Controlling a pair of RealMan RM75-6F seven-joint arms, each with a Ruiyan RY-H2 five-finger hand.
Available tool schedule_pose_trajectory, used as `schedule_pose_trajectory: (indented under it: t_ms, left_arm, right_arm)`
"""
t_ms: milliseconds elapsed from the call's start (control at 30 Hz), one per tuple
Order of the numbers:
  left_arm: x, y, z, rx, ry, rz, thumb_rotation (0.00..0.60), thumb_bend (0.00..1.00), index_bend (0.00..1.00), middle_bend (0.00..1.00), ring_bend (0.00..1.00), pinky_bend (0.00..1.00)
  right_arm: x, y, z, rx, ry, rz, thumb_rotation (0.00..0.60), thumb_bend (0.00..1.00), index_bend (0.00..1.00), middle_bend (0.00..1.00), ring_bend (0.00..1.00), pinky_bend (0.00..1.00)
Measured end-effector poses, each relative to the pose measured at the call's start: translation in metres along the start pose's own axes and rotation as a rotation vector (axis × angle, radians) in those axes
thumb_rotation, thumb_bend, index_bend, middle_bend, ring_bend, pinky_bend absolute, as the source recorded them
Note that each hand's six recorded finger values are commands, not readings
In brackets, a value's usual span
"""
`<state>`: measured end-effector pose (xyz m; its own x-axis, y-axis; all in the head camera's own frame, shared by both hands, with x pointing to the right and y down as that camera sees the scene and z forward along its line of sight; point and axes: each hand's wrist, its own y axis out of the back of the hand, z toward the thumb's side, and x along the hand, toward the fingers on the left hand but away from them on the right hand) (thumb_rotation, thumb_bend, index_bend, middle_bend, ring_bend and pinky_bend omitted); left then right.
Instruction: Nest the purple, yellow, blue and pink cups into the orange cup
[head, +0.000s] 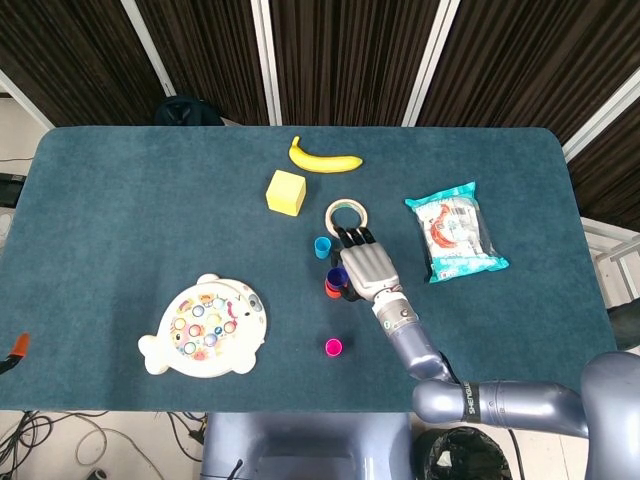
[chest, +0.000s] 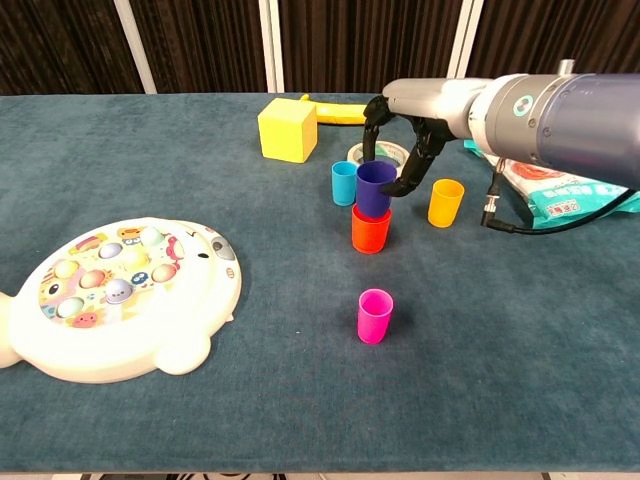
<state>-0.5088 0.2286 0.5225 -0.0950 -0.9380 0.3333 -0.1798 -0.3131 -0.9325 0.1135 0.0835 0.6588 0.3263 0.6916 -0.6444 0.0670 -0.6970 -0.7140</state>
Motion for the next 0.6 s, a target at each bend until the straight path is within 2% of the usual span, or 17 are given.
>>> schedule_pose_trajectory:
  t_ms: [300,600]
  left_arm:
    - [0.0,0.0,0.0,-0.002,0.0,0.001,0.6,0.3,0.03,0.05,0.0,0.0]
    - [0.0,0.001,0.0,-0.002,0.0,0.003,0.6,0.3,0.03,0.05,0.0,0.0]
  right_arm:
    - [-0.002,-0.005,-0.003,-0.007,-0.006,0.008,0.6,0.4,0.48,0.0,0.04,0.06]
    - [-0.002,-0.014,-0.004,-0.008,-0.009,0.035,0.6,0.4,0.24,0.0,0.04,0.06]
